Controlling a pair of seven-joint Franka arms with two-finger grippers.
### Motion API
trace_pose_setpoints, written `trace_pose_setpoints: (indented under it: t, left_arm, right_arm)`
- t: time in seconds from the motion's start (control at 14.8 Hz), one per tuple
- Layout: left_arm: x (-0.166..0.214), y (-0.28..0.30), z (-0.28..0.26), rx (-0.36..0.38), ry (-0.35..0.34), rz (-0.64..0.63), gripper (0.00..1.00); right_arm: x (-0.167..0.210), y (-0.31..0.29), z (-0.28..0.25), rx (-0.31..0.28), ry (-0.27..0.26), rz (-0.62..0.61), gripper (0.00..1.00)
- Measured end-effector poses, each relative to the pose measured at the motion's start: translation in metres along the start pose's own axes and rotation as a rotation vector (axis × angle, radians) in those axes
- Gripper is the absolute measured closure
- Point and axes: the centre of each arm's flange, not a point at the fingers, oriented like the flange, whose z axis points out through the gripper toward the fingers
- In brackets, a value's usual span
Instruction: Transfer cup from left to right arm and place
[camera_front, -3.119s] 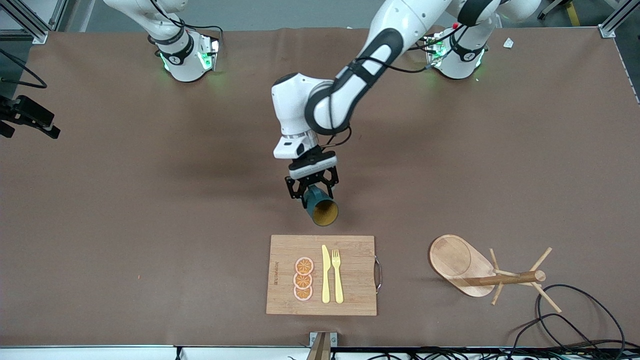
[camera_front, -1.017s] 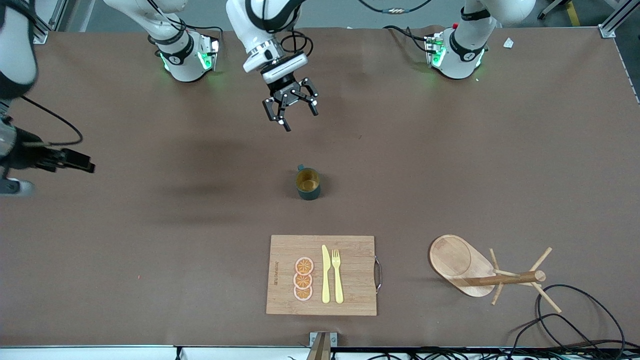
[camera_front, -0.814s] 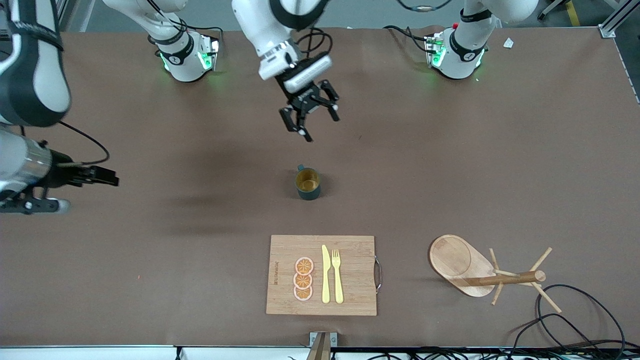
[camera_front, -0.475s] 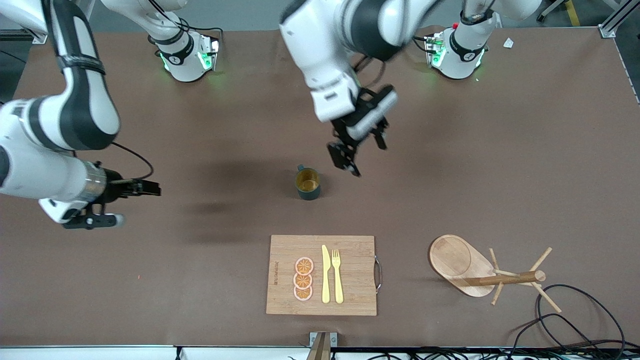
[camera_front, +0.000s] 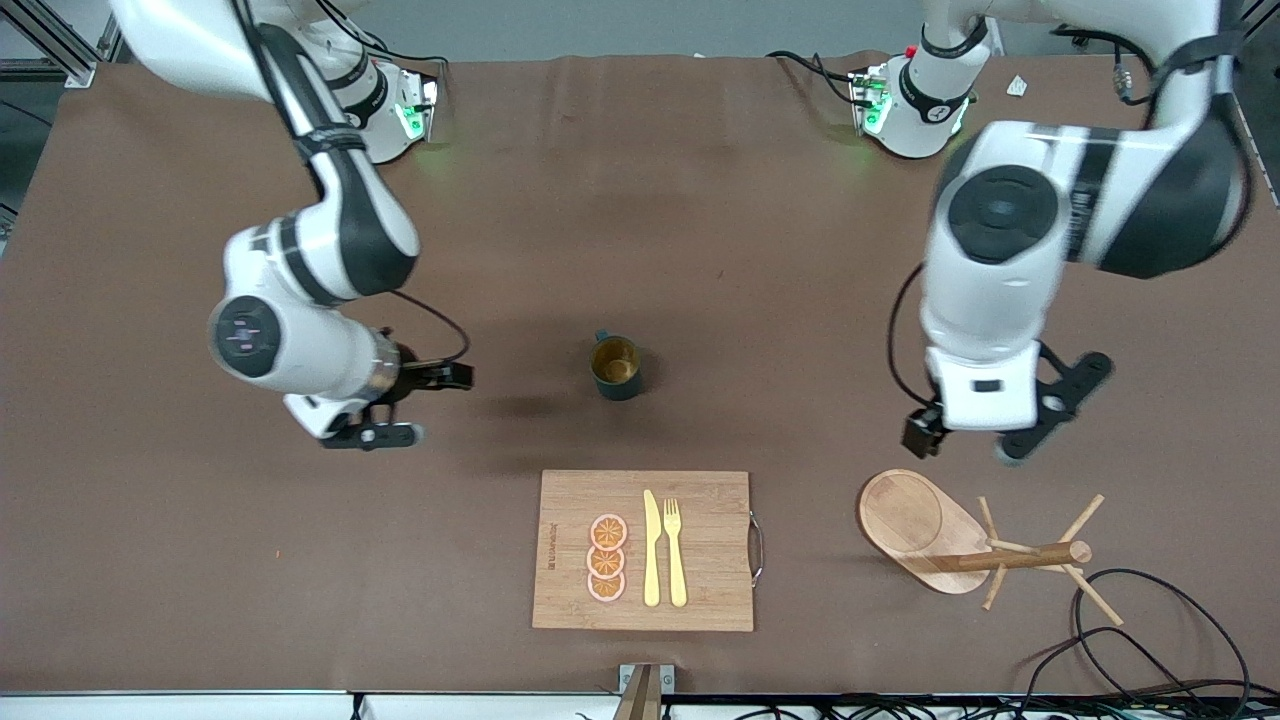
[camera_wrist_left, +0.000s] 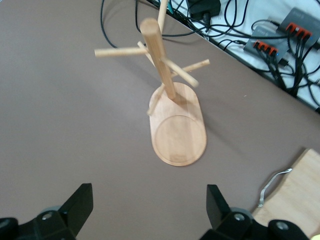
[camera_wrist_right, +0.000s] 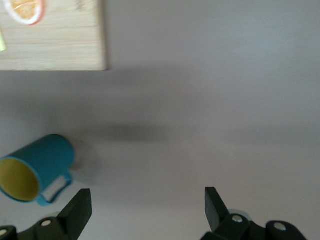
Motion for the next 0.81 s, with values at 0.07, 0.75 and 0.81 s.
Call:
trace_pose_setpoints:
  t: [0.07,0.75,0.81]
  left_arm:
    - [0.016,-0.014,0.001,-0.007,-0.012,0.051,0.00]
    - [0.081,-0.120,-0.070,-0.211,-0.116,0.348,0.00]
    - [0.078,-0.124,-0.081,-0.215,-0.109,0.362,0.00]
  right_arm:
    - [-0.002,-0.016,0.016,0.003,0.010,-0.002,0.00]
    - [-0.037,-0.135,0.128,0.007,0.086,-0.021,0.00]
    - [-0.037,-0.136,0.130,0.008,0.089,-0.022,0.01]
